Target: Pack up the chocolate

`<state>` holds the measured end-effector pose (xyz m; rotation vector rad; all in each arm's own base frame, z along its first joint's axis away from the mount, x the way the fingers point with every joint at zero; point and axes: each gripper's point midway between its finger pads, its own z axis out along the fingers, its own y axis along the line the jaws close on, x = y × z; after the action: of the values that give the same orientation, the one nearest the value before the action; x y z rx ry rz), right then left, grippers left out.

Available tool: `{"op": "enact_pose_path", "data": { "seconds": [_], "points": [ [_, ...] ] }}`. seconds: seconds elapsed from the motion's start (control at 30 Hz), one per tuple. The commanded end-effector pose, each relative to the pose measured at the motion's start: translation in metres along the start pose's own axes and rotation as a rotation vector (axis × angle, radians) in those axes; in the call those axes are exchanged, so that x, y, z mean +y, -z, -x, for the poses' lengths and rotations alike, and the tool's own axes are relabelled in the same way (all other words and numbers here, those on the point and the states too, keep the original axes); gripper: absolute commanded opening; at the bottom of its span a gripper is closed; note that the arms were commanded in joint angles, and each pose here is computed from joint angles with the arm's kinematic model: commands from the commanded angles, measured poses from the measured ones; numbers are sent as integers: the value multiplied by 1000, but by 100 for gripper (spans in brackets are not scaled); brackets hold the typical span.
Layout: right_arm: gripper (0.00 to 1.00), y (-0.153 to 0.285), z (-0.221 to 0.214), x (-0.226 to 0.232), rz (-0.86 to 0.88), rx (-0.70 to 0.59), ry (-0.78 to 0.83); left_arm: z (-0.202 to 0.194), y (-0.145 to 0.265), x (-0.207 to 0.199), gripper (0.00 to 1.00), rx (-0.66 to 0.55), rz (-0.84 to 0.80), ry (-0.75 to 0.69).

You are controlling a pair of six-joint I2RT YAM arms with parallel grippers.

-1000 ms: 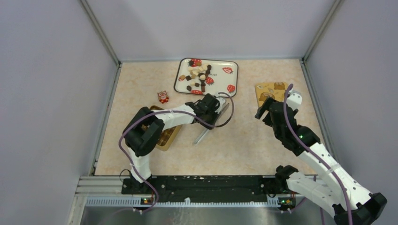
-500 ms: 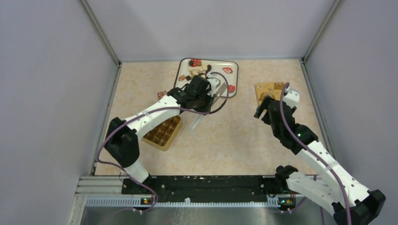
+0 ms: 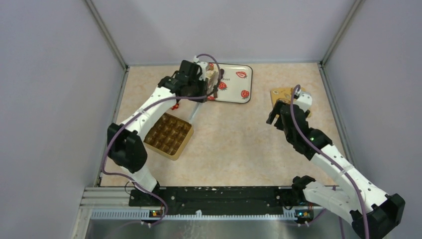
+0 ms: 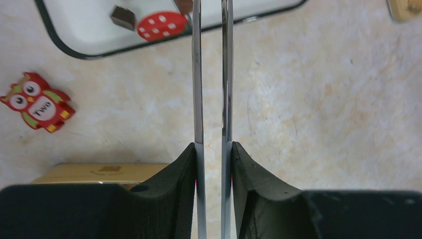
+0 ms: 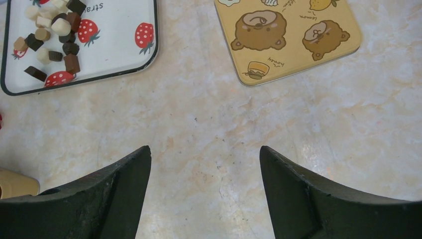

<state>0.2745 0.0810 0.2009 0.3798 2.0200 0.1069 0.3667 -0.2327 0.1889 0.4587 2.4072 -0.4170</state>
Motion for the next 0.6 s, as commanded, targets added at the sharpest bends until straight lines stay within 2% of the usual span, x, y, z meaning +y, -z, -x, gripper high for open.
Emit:
{"op": "enact_pose_path", "data": {
  "seconds": [0.0, 0.23, 0.57],
  "points": [
    [78, 4, 27, 17, 56, -59, -35, 44, -1, 2, 33, -103, -23, 45],
    [78, 4, 24, 15, 46, -53, -38, 49, -31, 12, 35, -35, 27, 59],
    [78, 4, 17, 8, 34, -50, -35, 41, -56, 24, 38, -2, 91, 123]
  ]
}}
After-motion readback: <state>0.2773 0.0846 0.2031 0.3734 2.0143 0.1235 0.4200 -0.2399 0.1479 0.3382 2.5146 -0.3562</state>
